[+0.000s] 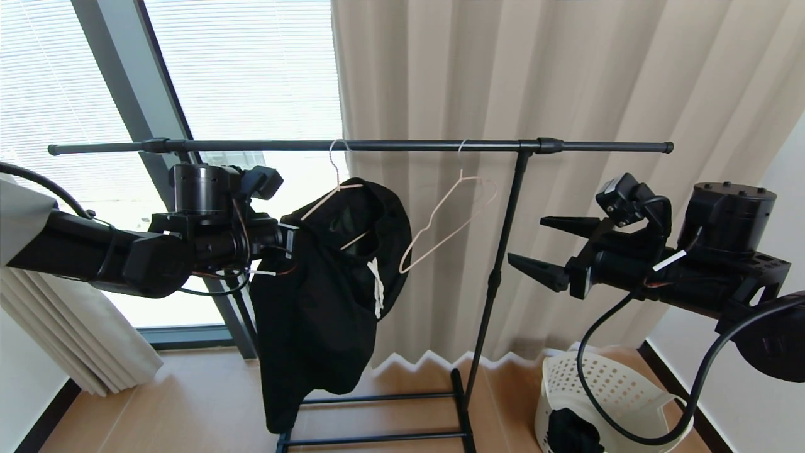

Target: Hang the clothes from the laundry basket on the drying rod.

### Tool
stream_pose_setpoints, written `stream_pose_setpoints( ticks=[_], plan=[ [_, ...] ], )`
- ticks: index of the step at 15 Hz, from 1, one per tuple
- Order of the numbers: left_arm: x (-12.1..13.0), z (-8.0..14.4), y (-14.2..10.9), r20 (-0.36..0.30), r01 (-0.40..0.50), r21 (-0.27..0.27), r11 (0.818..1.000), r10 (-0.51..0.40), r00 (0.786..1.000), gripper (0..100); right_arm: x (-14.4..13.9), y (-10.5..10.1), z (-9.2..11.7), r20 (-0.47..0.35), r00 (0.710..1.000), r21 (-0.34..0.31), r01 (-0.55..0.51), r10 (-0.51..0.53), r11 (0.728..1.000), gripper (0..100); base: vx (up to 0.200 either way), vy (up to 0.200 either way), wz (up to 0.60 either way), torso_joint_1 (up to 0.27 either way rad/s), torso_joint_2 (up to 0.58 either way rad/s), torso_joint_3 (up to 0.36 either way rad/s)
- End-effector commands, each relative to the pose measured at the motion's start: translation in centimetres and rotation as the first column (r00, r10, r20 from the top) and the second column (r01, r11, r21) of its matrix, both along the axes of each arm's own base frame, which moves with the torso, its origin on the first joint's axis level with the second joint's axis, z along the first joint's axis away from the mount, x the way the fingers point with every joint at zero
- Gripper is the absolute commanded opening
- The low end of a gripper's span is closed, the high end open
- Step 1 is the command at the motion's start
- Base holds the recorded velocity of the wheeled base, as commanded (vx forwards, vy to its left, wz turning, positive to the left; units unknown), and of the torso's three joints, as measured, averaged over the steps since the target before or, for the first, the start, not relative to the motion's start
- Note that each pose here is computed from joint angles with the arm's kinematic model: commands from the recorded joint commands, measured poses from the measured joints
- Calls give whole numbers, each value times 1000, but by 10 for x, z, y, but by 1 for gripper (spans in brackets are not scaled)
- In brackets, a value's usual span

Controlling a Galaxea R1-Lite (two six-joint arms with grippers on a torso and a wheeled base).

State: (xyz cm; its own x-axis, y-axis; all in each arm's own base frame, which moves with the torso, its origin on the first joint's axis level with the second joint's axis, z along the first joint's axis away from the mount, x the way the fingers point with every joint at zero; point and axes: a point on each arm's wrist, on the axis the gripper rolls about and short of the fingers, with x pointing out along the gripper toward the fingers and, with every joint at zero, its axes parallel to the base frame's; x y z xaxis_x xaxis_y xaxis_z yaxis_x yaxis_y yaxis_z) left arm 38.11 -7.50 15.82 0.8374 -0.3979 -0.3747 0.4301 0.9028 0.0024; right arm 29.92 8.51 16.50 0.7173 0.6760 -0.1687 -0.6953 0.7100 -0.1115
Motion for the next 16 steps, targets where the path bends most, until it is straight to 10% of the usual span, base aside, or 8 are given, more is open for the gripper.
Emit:
stream_pose_setpoints(
  ticks=[1, 16],
  plan=[
    [12, -5, -5, -4, -1, -17, 1000, 0, 1000, 0, 1, 1, -2, -5, 1000, -3, -1, 1, 1000, 100, 0, 0, 0, 0, 0, 0],
    [58, -10, -18, 23, -60, -104, 993, 62, 998, 0, 5, 1, -7, -17, 1000, -7, 6, -6, 1000, 100, 0, 0, 0, 0, 0, 0]
  ],
)
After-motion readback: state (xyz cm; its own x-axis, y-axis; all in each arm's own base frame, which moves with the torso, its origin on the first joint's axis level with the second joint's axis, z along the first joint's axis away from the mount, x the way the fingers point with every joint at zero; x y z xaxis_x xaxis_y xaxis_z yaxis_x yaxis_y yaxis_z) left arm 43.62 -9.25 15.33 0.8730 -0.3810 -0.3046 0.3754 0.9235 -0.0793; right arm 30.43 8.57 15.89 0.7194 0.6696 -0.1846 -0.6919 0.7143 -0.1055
